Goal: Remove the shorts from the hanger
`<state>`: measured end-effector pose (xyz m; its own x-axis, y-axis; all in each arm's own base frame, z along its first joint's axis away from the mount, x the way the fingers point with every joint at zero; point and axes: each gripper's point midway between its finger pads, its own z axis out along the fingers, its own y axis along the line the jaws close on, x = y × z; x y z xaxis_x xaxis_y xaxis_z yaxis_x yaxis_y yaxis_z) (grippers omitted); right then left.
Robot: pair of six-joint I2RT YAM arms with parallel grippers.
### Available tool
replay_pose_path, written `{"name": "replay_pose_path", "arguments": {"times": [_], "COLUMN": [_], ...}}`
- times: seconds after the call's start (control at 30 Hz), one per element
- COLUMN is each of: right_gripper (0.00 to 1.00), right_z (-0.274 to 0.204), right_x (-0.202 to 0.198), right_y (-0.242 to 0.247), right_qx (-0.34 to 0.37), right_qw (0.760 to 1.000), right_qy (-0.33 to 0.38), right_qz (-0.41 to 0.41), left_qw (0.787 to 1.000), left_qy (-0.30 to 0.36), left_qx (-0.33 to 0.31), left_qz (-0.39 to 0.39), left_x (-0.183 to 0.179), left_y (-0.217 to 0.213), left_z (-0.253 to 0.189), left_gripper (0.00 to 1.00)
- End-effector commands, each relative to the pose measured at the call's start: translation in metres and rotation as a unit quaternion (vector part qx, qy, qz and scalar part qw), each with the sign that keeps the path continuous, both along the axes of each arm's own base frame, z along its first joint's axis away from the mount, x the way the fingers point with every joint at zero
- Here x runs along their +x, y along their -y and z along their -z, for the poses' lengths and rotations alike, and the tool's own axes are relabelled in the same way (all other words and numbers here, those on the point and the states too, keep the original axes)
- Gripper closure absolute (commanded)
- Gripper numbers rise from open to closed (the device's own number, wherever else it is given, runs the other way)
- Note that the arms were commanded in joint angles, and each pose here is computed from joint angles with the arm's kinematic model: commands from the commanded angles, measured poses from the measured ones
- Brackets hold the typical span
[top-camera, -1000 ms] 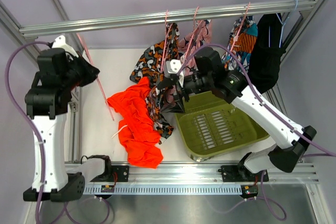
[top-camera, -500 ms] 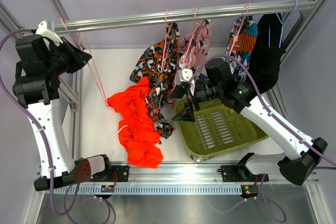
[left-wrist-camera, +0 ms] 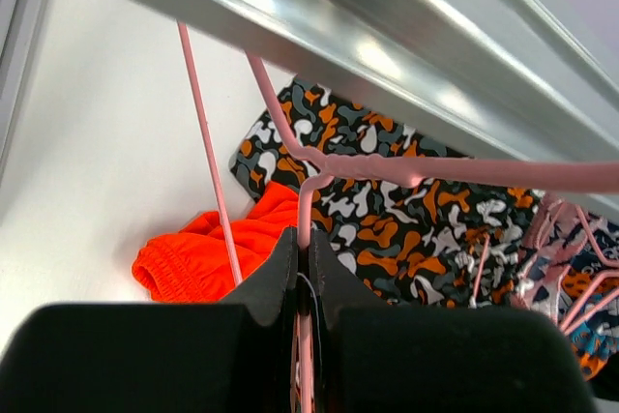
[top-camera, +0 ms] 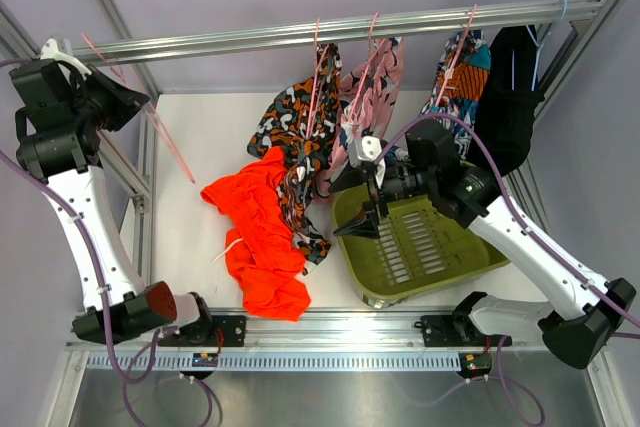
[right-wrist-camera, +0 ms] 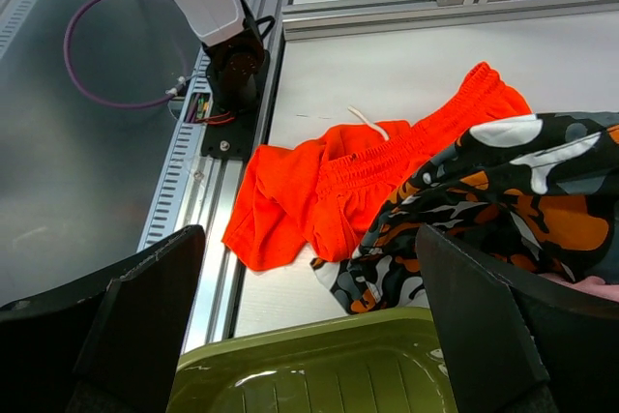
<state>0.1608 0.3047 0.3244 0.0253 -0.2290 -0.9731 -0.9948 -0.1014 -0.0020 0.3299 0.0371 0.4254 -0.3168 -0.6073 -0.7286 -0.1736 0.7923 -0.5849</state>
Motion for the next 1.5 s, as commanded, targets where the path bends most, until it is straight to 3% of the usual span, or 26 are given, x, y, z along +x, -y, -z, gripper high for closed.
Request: {"name": "replay_pose_path", "arguments": {"times": [0.0, 0.3, 0.43, 0.53, 0.57, 0.6, 0.7, 0.83, 0.97, 1.07, 1.13, 1.33, 1.47], "right_gripper": [0.01, 0.00, 0.01, 0.01, 0.00, 0.00, 0.00, 0.01, 0.00, 0.00, 0.00, 0.00, 0.01], "right_z": [-0.013, -0.008, -0.010, -0.012, -0.011, -0.012, -0.012, -0.011, 0.006, 0.026, 0.024, 0.053, 0.101], "right_x": [-0.006, -0.007, -0.007, -0.009, -0.009, -0.010, -0.011, -0.013, -0.016, -0.008, -0.009, -0.007, -0.003], "right_y": [0.004, 0.009, 0.009, 0.008, 0.008, 0.008, 0.007, 0.007, -0.014, -0.043, -0.063, -0.140, -0.179], "right_qx": [0.026, 0.023, 0.025, 0.024, 0.024, 0.024, 0.020, 0.010, -0.047, -0.116, -0.124, -0.159, -0.205], "right_qw": [1.000, 1.000, 1.000, 1.000, 1.000, 1.000, 0.999, 0.999, 0.994, 0.985, 0.983, 0.976, 0.969], "right_qy": [0.012, 0.007, 0.007, 0.006, 0.005, 0.006, 0.006, 0.018, 0.058, 0.116, 0.128, 0.139, 0.096], "right_qz": [-0.008, 0.000, -0.004, -0.014, -0.015, -0.019, -0.026, -0.045, -0.074, -0.048, -0.041, 0.048, 0.099], "left_qw": [0.999, 0.999, 0.999, 0.999, 0.999, 1.000, 1.000, 0.998, 0.996, 0.990, 0.985, 0.970, 0.967], "left_qy": [0.039, 0.014, -0.010, -0.003, -0.001, 0.003, 0.025, 0.050, 0.047, 0.049, 0.059, 0.063, 0.069], "left_qx": [-0.006, -0.030, -0.042, -0.037, -0.034, -0.031, -0.017, 0.008, 0.030, 0.044, 0.057, 0.089, 0.107], "left_qz": [0.009, 0.011, 0.003, 0.001, 0.001, -0.002, -0.007, -0.020, -0.074, -0.123, -0.155, -0.216, -0.220], "left_x": [0.015, 0.019, 0.010, 0.004, 0.002, 0.001, -0.004, -0.016, -0.046, -0.079, -0.107, -0.176, -0.205], "left_y": [-0.006, -0.008, -0.006, -0.005, -0.004, -0.004, -0.003, -0.001, -0.005, -0.009, -0.011, -0.009, -0.002], "left_z": [-0.016, 0.013, 0.043, 0.041, 0.038, 0.034, 0.016, -0.005, -0.011, -0.005, 0.002, 0.027, 0.035], "left_gripper": [1.00, 1.00, 0.93, 0.67, 0.54, 0.48, 0.34, 0.26, 0.13, 0.05, 0.01, 0.01, 0.01]}}
